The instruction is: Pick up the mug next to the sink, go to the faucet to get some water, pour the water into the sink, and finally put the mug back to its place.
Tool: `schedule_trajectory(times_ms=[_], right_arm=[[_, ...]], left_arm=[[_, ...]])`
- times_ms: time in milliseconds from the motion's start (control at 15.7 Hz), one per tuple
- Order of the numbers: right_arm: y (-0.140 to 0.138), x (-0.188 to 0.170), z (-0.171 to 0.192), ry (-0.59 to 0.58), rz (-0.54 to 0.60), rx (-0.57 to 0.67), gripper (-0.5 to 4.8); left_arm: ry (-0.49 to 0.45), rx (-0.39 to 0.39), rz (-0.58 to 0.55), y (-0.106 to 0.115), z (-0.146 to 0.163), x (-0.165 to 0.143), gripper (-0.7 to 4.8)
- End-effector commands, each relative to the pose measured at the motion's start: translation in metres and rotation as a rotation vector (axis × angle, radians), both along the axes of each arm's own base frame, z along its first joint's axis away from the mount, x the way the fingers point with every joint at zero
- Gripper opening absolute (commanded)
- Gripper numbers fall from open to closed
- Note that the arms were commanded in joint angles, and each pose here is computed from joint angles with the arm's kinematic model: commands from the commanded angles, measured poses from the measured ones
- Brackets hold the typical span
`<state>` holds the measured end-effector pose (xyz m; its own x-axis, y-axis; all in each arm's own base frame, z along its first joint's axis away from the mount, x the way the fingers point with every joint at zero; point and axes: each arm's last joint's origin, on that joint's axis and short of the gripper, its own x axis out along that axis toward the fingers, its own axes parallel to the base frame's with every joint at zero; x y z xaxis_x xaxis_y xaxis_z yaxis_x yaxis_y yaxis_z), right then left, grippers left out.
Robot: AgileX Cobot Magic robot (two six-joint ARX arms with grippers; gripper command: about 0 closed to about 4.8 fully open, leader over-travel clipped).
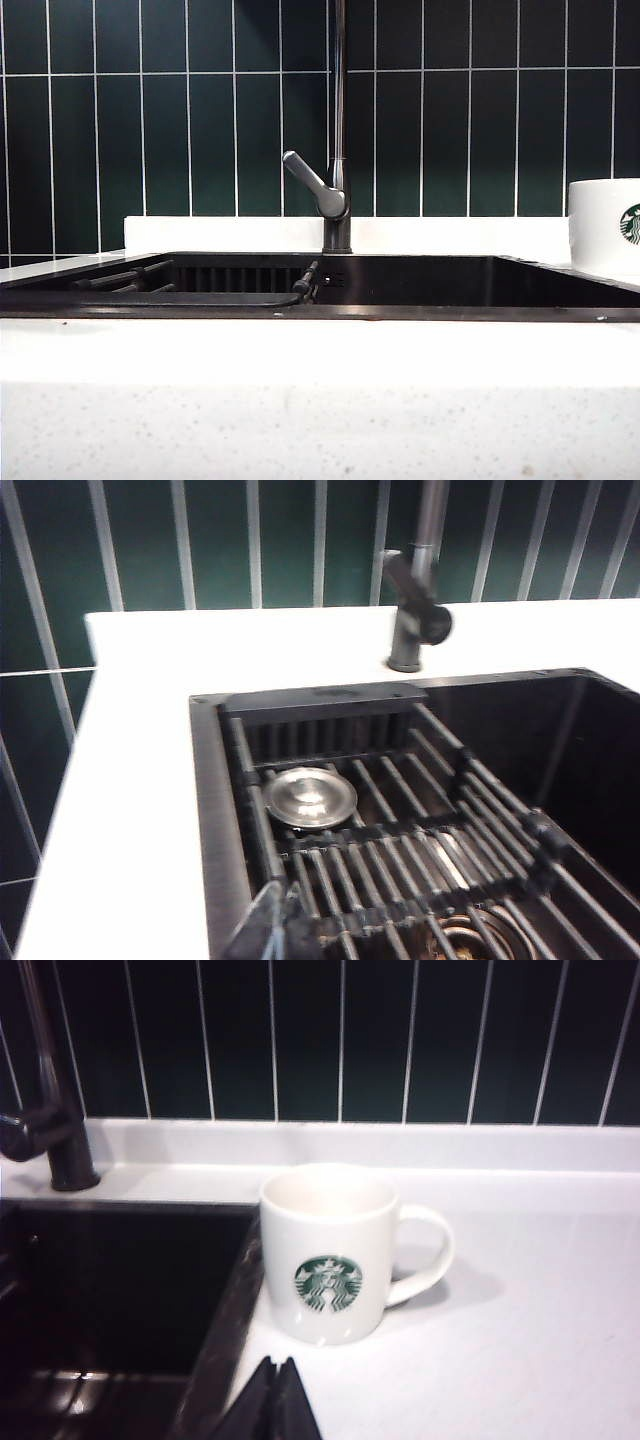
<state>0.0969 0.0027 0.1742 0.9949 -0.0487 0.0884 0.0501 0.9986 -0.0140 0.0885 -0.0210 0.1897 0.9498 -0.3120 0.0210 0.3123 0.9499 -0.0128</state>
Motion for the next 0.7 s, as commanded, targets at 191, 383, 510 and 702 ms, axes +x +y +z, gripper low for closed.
schedule_trajectory(times_ms=[191, 383, 510, 702], right_arm=[[0.000, -0.001, 0.002, -0.018, 0.000, -0.004, -0.06], [0.000, -0.001, 0.001, -0.001, -0.001, -0.003, -0.06], [0.000, 0.000, 0.000, 0.004, -0.003, -0.004, -0.06], [0.000, 0.000, -0.004, 0.046, -0.002, -0.040, -0.06]], left_arm=[[-0.050, 0.037, 0.009, 0.001, 0.013, -0.004, -0.06], [-0.006, 0.122, 0.016, 0.001, 0.006, -0.003, -0.06], [0.021, 0.126, 0.013, 0.001, -0.003, -0.001, -0.06], [0.033, 0.124, 0.018, 0.000, -0.020, 0.004, -0.06]])
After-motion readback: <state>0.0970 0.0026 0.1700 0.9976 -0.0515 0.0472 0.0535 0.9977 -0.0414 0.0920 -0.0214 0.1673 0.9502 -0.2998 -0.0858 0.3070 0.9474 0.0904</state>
